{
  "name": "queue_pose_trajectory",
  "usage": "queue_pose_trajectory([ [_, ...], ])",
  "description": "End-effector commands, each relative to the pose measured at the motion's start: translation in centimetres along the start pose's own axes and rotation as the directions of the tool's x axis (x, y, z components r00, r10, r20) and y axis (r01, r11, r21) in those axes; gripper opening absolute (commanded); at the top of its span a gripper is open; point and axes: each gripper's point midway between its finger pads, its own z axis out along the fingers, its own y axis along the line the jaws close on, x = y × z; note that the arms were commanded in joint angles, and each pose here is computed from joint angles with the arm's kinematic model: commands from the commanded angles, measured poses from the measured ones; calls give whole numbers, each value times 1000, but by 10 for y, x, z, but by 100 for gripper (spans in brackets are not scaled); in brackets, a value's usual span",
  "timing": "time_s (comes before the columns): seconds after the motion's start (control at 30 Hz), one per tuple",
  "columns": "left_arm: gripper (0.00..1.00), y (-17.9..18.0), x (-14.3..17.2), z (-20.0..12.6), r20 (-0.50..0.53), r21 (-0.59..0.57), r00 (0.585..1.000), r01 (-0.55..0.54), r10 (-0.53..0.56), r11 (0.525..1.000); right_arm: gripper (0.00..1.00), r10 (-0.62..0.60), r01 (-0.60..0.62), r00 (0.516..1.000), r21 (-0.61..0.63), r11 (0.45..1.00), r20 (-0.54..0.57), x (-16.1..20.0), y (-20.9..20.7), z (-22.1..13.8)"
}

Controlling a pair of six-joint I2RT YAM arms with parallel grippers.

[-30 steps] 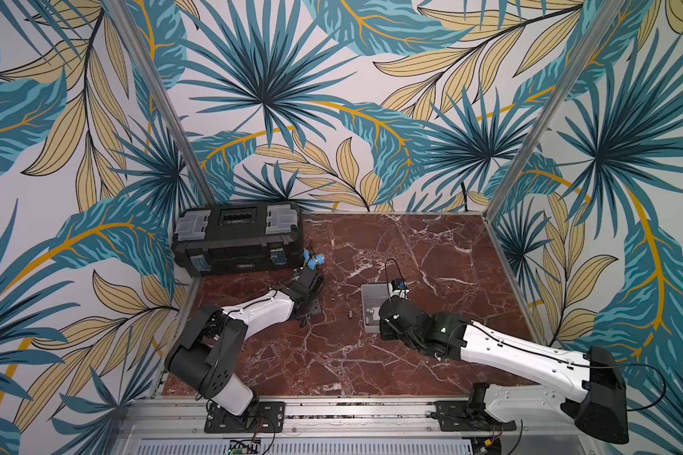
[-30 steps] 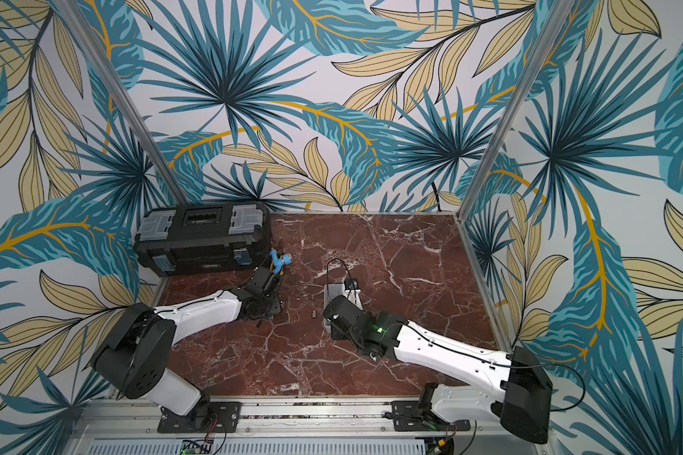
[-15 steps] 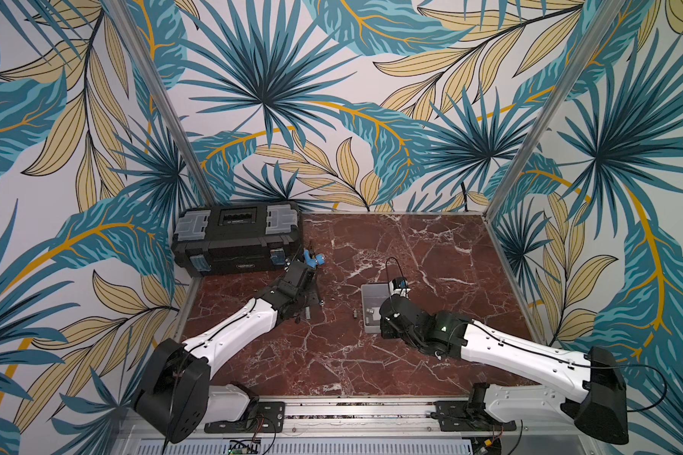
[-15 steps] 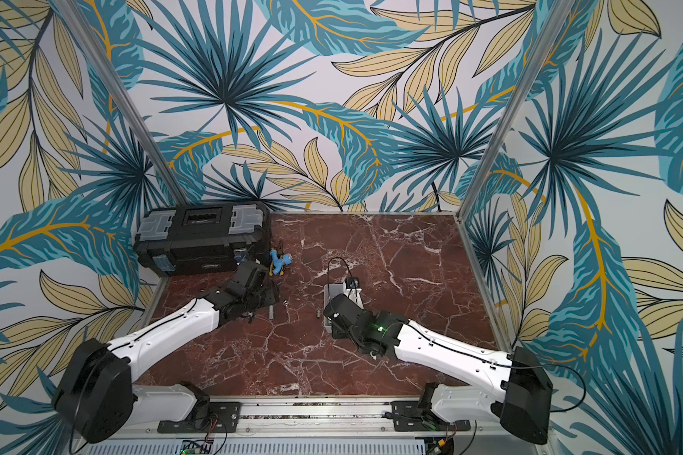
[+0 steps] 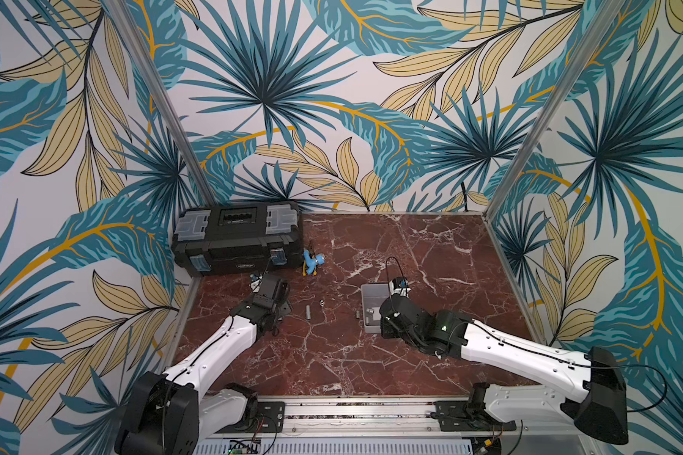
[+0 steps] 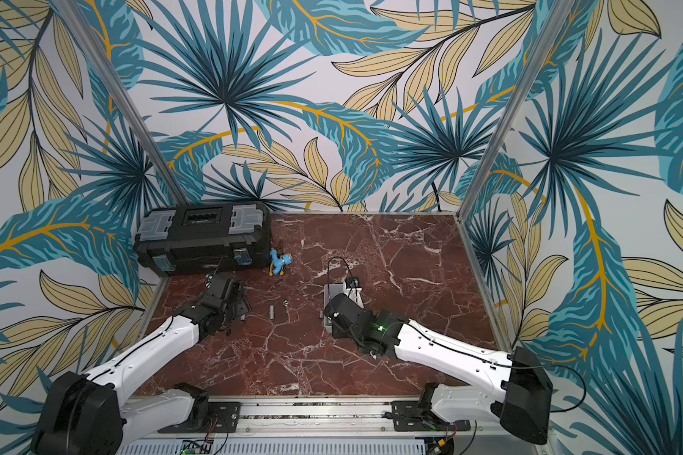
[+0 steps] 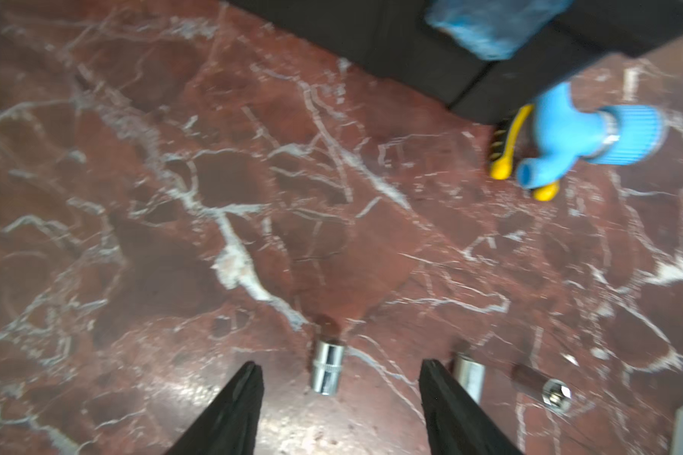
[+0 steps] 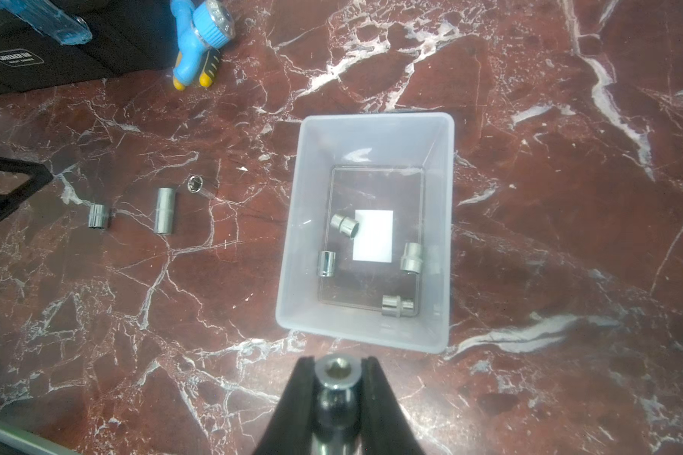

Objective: Put the socket on the desktop into the storage box
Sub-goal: Pick up the socket head at the center of the board, then place the socket head in the storage box.

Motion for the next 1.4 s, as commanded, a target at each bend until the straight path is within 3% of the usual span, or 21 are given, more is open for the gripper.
queue_pose_trajectory([
  [0.0,68,10,-3,3,11,-1,999,45,-45,999,11,-2,2,1000,20,1000,-19,-4,-3,2],
  [0.3,70,3,-1,14,-18,65,997,74,-73,995,11,-2,5,998,49,999,-61,-14,-5,18],
  [0.43,67,-9,11,24,-113,107,990,94,-82,990,10,4,1,997,71,997,-76,-17,-8,27],
  [0.67,64,-4,19,30,-132,87,988,86,-74,992,10,16,-7,995,90,996,-96,-18,-13,37],
  [1.07,63,-8,19,10,-118,149,992,64,-46,987,9,20,-10,993,86,996,-119,-15,-9,48],
  [1.37,61,-39,36,-18,-90,281,992,-61,90,958,9,22,-10,993,95,995,-119,-20,-6,54],
])
